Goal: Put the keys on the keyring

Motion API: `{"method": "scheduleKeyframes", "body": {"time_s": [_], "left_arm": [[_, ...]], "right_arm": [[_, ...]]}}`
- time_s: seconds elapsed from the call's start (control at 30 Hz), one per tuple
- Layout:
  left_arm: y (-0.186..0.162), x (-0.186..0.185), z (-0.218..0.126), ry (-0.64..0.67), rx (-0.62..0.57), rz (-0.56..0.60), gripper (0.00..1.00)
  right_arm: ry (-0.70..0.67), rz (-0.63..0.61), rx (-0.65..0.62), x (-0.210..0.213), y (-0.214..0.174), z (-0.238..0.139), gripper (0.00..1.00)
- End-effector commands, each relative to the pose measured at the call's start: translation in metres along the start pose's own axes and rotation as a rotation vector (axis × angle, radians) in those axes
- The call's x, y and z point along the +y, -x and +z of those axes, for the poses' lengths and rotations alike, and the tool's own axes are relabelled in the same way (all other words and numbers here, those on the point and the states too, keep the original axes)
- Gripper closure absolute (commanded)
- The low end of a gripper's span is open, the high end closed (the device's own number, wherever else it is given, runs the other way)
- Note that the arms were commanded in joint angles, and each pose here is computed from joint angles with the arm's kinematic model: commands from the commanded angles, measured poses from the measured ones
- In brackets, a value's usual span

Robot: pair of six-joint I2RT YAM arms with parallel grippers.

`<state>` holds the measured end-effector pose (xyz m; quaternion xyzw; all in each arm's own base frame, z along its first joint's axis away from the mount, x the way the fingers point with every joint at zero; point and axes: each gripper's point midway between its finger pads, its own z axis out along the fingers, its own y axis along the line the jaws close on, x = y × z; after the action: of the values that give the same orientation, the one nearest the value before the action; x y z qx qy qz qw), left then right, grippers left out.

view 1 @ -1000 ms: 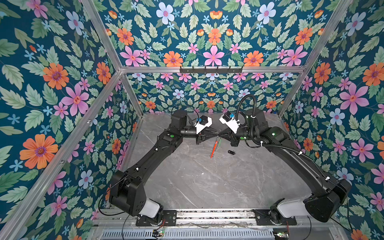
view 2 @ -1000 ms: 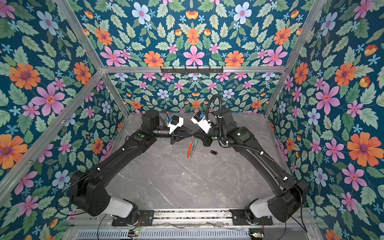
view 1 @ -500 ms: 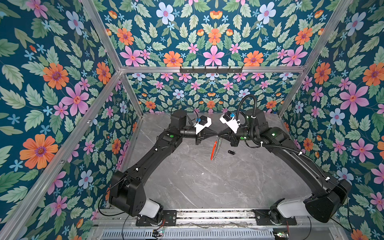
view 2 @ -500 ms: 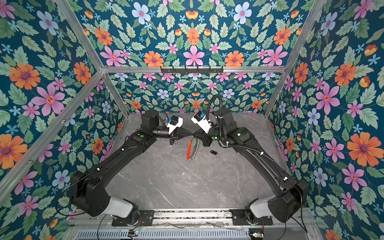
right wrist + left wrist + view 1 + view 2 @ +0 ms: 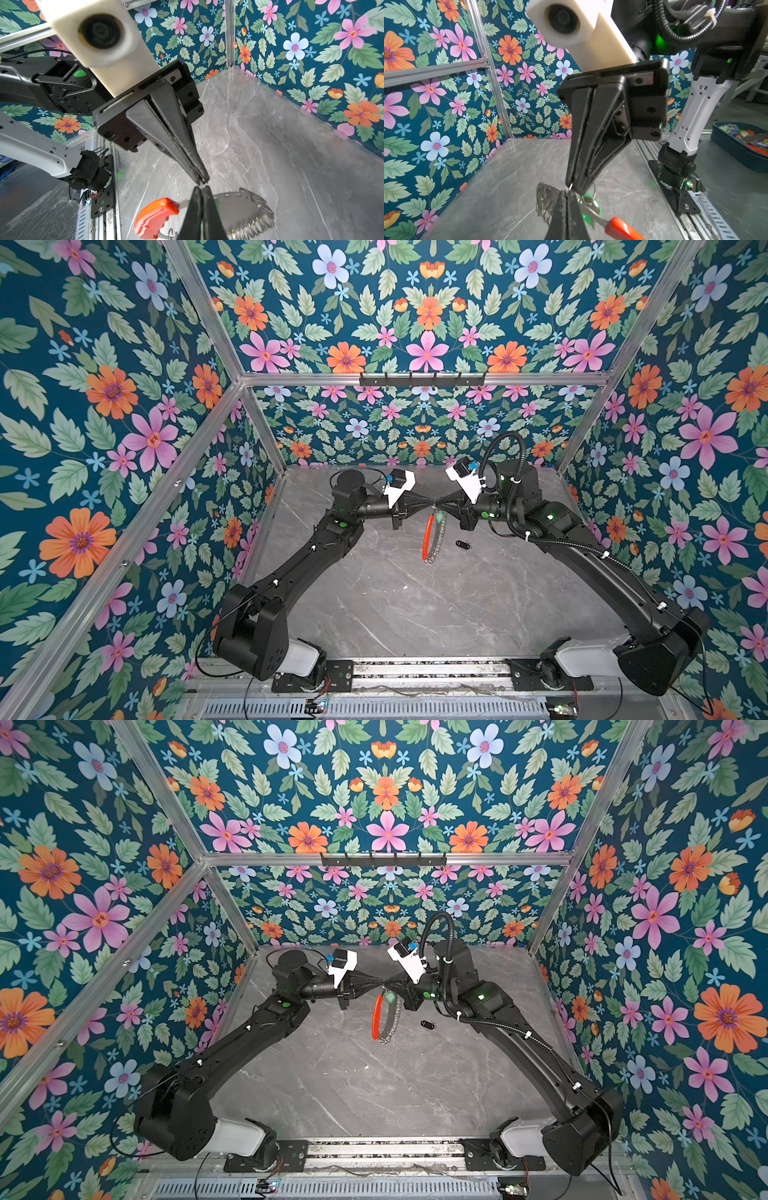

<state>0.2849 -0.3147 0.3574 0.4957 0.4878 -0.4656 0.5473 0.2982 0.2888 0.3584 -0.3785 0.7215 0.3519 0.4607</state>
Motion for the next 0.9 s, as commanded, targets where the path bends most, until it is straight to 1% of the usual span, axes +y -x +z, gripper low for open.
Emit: {"method": "scheduleKeyframes", "body": {"time_s": [0.0, 0.03, 0.07, 0.1, 0.13, 0.2, 0.3, 0.37, 0.57, 0.87], "left_arm": [[0.015, 0.007, -0.002, 0.052, -0.040, 0.010, 1.00], [0.015, 0.008, -0.003, 0.060, -0.044, 0.009, 1.00], [0.017, 0.009, -0.003, 0.070, -0.050, 0.007, 1.00], [0.018, 0.011, -0.003, 0.082, -0.058, 0.002, 1.00], [0.018, 0.014, -0.003, 0.095, -0.067, -0.006, 1.00], [0.022, 0.018, -0.004, 0.119, -0.091, -0.024, 1.00], [0.029, 0.018, -0.007, 0.129, -0.149, -0.039, 1.00], [0.032, 0.017, -0.008, 0.130, -0.174, -0.040, 1.00], [0.036, 0.018, -0.009, 0.133, -0.202, -0.041, 1.00], [0.048, 0.014, -0.012, 0.123, -0.254, -0.028, 1.00]], "right_arm": [[-0.007, -0.022, -0.074, 0.000, 0.019, -0.003, 1.00], [-0.015, -0.019, -0.079, -0.001, 0.021, -0.004, 0.98], [-0.025, -0.010, -0.086, -0.003, 0.021, -0.005, 0.93], [-0.029, 0.005, -0.093, -0.005, 0.023, -0.007, 0.86], [-0.025, 0.026, -0.100, -0.008, 0.024, -0.008, 0.80], [-0.001, 0.082, -0.127, -0.012, 0.027, -0.015, 0.73], [0.051, 0.132, -0.167, -0.014, 0.031, -0.022, 0.71], [0.067, 0.132, -0.172, -0.011, 0.031, -0.023, 0.71], [0.117, 0.158, -0.147, -0.010, 0.027, -0.016, 0.67], [0.140, 0.186, -0.178, -0.018, 0.035, -0.016, 0.67]]}}
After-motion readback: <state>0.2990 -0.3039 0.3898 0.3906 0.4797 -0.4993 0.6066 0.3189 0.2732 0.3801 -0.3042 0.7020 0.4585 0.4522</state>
